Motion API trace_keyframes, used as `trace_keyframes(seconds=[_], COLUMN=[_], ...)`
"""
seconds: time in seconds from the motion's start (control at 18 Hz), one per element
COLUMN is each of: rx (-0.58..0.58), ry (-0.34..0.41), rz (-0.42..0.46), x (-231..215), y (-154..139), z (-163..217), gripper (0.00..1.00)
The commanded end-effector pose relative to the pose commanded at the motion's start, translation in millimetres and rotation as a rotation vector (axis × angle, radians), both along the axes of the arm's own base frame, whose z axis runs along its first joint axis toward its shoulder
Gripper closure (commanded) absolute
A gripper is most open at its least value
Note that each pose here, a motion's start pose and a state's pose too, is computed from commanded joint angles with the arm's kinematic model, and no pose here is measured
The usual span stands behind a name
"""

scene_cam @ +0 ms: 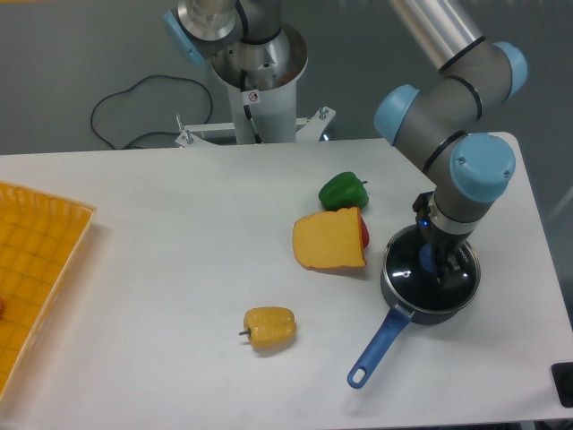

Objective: Open the lid
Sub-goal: 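Hold the lid knob firmly in the closed gripper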

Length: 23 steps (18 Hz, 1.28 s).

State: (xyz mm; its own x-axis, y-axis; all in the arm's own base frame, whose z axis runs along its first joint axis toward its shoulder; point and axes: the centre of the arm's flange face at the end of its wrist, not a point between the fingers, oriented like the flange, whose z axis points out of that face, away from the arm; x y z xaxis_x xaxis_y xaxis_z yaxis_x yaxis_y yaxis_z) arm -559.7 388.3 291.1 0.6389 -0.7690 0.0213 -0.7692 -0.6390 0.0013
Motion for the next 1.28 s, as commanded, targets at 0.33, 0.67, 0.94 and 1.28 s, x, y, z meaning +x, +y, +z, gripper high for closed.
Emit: trace_keyframes(seconds=[0.33,0.67,0.94,1.28], rx=[0.000,0.000,0.002,0.010], ry=[0.003,0.010,0.011,0.013], rz=[0.003,0.049,0.049,0.071], x=[-1,-4,-4,-5], y=[0,2,3,5], z=[0,2,3,9], gripper=[0.03,0.30,0.43,0.48])
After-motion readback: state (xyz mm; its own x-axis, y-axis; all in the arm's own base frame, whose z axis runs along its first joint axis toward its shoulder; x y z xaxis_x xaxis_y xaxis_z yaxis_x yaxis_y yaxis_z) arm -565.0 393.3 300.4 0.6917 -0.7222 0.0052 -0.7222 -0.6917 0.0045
